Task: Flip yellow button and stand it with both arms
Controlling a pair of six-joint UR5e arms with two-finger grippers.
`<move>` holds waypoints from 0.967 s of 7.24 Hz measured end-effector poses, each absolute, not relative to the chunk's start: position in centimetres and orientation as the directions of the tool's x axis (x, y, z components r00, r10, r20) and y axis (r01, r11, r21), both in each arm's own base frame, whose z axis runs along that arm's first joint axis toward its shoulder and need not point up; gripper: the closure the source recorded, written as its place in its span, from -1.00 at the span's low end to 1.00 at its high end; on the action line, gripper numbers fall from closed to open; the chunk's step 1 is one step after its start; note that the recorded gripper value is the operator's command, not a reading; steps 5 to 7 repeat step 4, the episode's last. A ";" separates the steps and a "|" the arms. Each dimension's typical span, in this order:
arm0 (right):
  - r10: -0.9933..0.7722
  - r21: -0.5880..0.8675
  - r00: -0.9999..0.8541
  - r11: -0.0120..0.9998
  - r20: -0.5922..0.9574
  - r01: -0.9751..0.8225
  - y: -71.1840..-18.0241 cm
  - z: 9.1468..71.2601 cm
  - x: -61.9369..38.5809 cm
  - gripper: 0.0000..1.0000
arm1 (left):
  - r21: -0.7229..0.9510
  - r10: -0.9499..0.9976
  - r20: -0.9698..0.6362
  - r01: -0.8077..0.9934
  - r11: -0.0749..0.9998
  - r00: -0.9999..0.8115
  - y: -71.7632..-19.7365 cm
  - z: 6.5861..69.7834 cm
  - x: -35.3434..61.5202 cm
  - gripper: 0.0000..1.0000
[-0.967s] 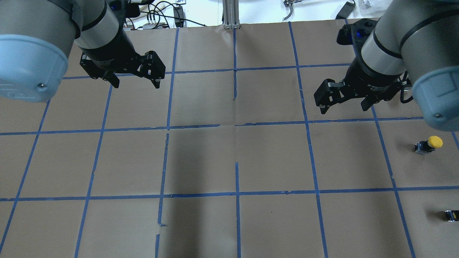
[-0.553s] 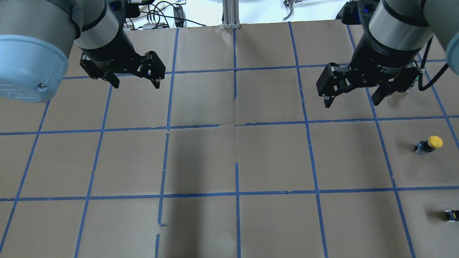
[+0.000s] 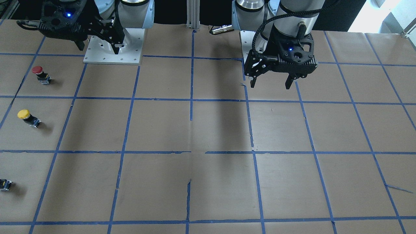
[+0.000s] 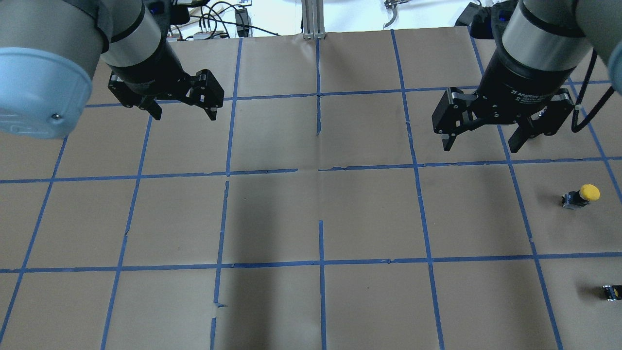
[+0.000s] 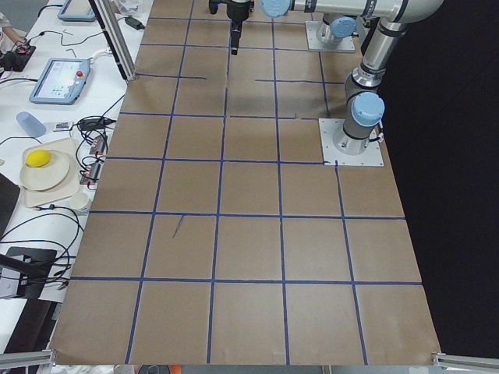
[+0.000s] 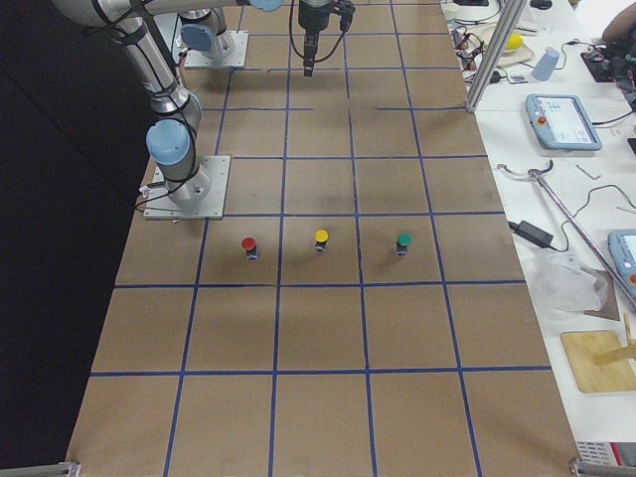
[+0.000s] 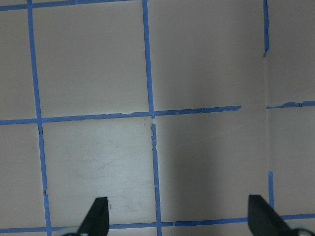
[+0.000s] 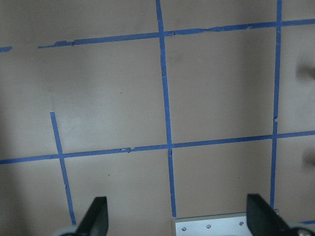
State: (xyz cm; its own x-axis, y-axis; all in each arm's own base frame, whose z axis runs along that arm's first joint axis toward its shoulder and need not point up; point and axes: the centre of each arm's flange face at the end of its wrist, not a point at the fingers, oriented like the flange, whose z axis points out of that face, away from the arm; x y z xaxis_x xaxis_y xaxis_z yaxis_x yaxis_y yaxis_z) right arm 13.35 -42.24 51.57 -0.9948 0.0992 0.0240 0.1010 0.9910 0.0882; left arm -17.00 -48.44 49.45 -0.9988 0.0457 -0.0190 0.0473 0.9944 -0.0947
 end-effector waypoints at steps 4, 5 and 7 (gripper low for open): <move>0.135 0.100 -0.990 0.985 0.047 0.139 -42.2 50.7 11.7 -1.00 | -0.095 0.046 -0.019 0.047 0.994 -0.999 -48.4 49.4 -17.0 -1.00; 0.135 0.100 -0.990 0.985 0.047 0.139 -42.2 50.7 11.7 -1.00 | -0.095 0.046 -0.019 0.047 0.994 -0.999 -48.4 49.4 -17.0 -1.00; 0.135 0.100 -0.990 0.985 0.047 0.139 -42.2 50.7 11.7 -1.00 | -0.095 0.046 -0.019 0.047 0.994 -0.999 -48.4 49.4 -17.0 -1.00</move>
